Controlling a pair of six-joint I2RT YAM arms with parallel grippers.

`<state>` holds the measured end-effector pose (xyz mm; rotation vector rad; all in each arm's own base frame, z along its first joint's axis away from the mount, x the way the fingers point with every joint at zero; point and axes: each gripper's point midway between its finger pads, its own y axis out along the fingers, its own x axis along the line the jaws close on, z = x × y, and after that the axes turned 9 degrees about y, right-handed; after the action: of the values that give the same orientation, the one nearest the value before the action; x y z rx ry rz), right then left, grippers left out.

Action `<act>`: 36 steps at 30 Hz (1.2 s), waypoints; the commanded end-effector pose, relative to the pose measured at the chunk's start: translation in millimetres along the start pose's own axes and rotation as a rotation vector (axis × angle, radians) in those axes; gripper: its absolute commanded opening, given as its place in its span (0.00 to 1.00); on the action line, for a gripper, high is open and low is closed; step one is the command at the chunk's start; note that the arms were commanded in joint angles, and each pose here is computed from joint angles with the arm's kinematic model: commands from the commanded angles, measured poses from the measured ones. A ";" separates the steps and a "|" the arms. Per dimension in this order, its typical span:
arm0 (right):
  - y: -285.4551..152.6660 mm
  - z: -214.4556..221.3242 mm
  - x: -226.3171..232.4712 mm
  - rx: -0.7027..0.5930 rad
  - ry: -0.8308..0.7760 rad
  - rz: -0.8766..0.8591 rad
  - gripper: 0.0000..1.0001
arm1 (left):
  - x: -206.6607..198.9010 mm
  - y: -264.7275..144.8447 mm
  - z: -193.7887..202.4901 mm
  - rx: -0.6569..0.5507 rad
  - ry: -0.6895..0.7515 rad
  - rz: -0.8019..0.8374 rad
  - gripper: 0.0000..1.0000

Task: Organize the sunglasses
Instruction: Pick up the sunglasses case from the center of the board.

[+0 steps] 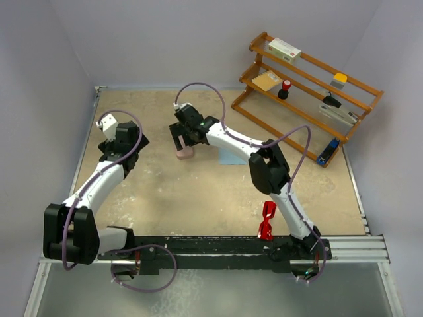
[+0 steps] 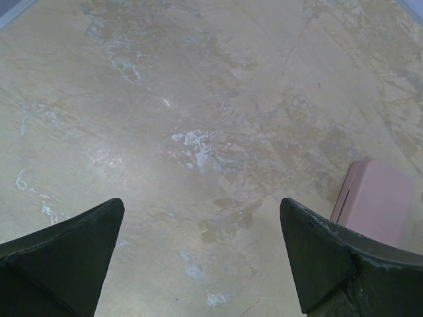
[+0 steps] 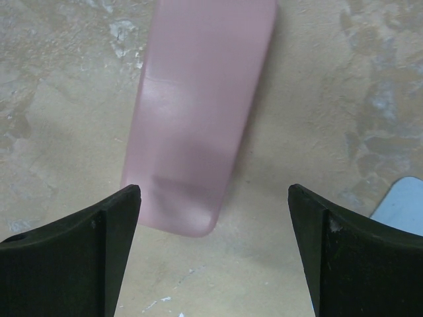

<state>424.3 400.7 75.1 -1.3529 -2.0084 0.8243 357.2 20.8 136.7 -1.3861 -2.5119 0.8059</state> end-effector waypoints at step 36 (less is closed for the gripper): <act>24.1 15.4 22.9 -0.005 0.006 -0.034 0.58 | -5.6 -0.3 -3.8 -0.015 -0.019 0.033 0.99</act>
<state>430.0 428.3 29.1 -1.3367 -2.0165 0.8232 353.6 16.8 129.4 -1.4071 -2.4811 0.8264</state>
